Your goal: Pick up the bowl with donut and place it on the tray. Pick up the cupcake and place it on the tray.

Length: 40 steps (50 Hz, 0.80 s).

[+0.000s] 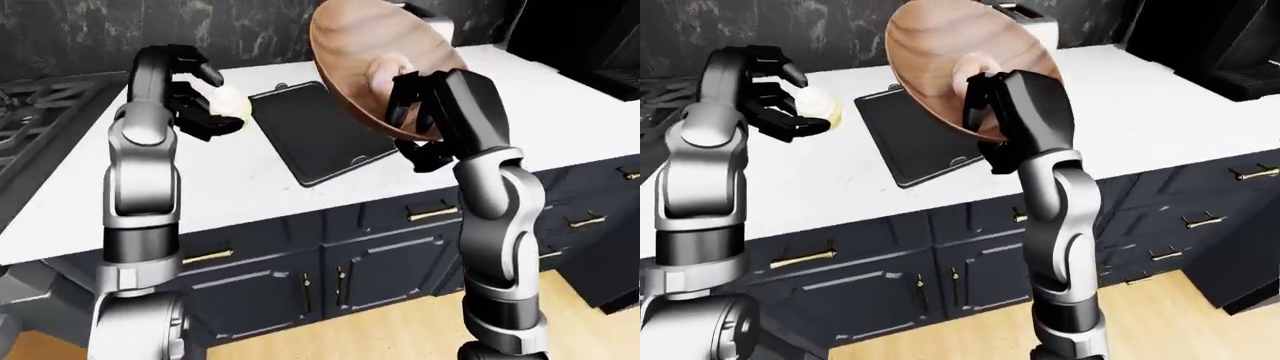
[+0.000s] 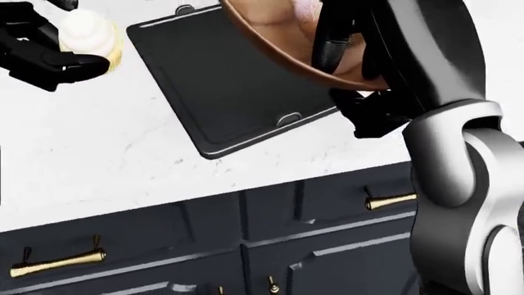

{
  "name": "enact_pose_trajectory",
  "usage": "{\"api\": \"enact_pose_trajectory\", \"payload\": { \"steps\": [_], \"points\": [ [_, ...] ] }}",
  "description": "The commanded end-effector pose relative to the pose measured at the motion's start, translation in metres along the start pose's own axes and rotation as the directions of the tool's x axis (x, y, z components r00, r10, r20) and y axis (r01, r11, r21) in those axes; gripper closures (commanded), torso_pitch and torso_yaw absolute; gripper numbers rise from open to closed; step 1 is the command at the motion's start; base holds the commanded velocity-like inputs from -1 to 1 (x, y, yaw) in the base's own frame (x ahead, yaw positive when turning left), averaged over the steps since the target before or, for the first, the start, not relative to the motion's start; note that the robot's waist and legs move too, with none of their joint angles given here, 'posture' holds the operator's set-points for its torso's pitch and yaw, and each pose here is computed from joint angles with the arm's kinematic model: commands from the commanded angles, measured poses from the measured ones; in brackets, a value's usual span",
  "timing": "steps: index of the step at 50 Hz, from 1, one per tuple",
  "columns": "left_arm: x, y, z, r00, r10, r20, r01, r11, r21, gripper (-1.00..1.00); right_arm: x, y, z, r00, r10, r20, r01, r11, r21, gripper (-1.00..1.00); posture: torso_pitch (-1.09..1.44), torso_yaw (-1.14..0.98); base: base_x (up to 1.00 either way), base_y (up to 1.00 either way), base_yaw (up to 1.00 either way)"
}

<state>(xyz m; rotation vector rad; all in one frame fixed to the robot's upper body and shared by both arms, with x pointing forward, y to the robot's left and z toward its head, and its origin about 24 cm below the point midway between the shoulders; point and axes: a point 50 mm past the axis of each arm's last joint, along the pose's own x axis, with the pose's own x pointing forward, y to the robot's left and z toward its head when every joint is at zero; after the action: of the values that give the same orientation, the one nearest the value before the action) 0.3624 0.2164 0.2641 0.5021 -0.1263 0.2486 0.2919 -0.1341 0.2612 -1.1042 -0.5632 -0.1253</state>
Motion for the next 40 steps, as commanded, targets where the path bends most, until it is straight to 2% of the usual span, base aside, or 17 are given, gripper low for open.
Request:
{"api": "enact_pose_trajectory", "payload": {
  "steps": [1,9,40],
  "points": [
    [-0.0013,0.018,0.0194,0.993,0.08,0.083,-0.08,0.997,-0.003,1.0,0.0008,-0.0168,0.0174,0.991,-0.093,0.092,0.093,0.996,0.001,1.0,0.0,0.0,0.0,0.0,0.93],
    [-0.0015,0.0184,0.0217,0.993,0.081,0.086,-0.081,0.997,-0.002,1.0,-0.0005,-0.0233,0.0191,0.989,-0.113,0.091,0.113,0.994,0.003,1.0,0.0,0.0,0.0,0.0,0.17],
    [-0.002,0.0222,0.0216,0.992,0.088,0.086,-0.088,0.996,-0.006,1.0,-0.0021,-0.0162,0.0189,0.991,-0.085,0.099,0.086,0.996,-0.004,1.0,0.0,0.0,0.05,0.01,0.0]
  ]
}}
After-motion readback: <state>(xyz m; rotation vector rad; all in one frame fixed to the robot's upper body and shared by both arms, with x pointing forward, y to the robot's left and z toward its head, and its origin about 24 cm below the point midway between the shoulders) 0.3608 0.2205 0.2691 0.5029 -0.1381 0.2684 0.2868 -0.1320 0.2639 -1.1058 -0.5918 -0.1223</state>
